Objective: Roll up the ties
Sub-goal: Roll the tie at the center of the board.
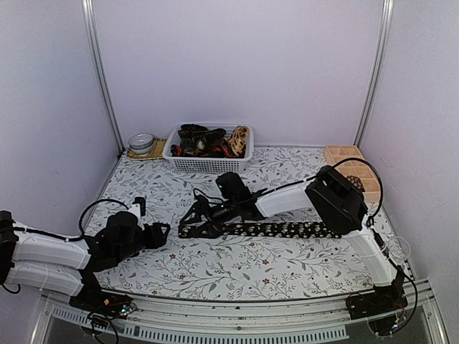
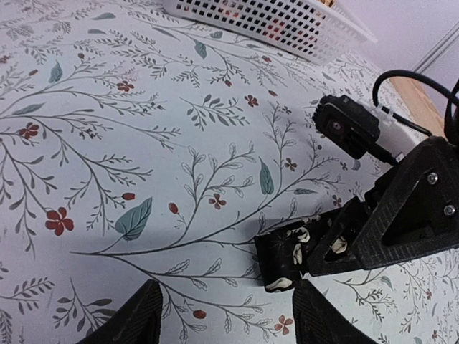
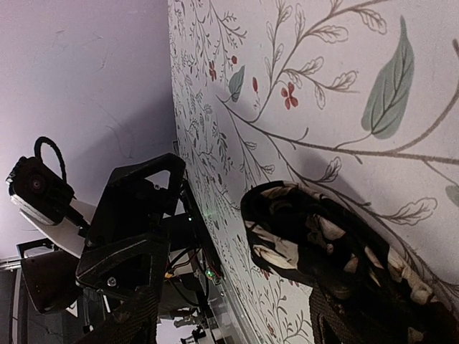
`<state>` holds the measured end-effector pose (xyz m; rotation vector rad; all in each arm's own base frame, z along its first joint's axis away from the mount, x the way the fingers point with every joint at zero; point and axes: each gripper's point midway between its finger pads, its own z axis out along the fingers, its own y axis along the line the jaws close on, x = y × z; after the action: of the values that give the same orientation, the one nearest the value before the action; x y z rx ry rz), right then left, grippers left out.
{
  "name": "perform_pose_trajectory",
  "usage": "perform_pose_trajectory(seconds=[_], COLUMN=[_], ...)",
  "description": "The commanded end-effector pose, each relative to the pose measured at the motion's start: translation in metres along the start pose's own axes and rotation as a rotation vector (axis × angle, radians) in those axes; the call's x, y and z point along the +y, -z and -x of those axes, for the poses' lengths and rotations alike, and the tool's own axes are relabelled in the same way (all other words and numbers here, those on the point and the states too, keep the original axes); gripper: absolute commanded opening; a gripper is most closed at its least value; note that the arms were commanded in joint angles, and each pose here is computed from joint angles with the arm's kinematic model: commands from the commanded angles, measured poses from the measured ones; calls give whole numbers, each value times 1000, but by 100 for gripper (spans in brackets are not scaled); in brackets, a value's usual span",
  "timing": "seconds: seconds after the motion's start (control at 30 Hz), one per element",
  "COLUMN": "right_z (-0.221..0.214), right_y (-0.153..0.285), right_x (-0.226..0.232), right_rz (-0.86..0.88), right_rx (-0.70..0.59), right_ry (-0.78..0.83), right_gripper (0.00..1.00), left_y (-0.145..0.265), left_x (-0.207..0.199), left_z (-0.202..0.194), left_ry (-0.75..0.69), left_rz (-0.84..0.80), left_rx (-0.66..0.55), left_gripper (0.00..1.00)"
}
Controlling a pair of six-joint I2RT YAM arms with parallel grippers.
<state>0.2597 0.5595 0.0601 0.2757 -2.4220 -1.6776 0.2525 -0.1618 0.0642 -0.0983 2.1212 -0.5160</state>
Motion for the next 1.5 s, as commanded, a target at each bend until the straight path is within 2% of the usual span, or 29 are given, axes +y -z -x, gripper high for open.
perform_pose_trajectory(seconds=[0.0, 0.23, 0.67, 1.47], right_z=[4, 10, 9, 7], right_y=[-12, -8, -10, -7], right_x=[-58, -47, -55, -60], right_rz=[-64, -44, -27, -22], right_rx=[-6, -22, -9, -27], right_ry=[-84, -61, -90, -114], right_gripper=[73, 73, 73, 73], left_y=[-3, -7, -18, -17], left_x=[-7, -17, -29, -37], left_z=[1, -5, -21, -20], left_ry=[12, 54, 171, 250], left_rz=[-36, -102, -246, -312], left_rx=[8, 37, 88, 102], left_gripper=[63, 68, 70, 87])
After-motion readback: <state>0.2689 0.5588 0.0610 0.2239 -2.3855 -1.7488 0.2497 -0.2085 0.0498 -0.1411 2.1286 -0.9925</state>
